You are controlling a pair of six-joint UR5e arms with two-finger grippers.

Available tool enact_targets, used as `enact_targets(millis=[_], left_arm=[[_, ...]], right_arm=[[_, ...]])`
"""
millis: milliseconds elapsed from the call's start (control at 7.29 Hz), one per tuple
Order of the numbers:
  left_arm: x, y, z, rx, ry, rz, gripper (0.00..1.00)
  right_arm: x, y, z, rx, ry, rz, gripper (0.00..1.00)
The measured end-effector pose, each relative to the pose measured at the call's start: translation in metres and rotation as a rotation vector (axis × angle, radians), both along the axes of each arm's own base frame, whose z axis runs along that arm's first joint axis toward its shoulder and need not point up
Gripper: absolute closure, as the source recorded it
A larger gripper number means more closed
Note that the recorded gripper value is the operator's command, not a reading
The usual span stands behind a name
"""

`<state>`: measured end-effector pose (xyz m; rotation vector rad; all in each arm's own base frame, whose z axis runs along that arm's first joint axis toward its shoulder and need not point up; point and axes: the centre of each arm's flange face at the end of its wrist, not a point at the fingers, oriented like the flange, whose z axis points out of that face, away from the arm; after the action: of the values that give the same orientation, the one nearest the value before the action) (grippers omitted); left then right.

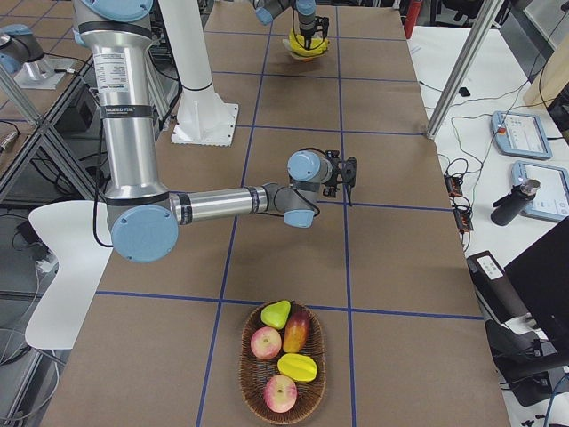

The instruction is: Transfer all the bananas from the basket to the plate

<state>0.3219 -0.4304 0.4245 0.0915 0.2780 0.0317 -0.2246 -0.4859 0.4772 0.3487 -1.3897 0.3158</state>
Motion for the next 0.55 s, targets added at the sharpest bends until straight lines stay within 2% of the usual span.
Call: enact_targets(millis=[137,275,412,549], left_arm=[[0.002,0.001,0.003,-0.003,-0.006,0.004,1.00],[0.005,0.001,0.007,-0.005,-0.015,0.008,0.90],[0.006,0.000,0.011,-0.005,-0.025,0.009,0.69],[0.007,0.000,0.013,-0.005,-0.030,0.010,0.15]], right_arm=[[0.000,0.000,-0.001,0.001,-0.001,-0.001,0.00],[0.000,0.000,-0.001,0.003,-0.002,-0.002,0.00],[0.000,0.001,-0.002,0.004,-0.003,-0.004,0.00],[0.000,0.001,-0.002,0.005,-0.005,-0.006,0.00]])
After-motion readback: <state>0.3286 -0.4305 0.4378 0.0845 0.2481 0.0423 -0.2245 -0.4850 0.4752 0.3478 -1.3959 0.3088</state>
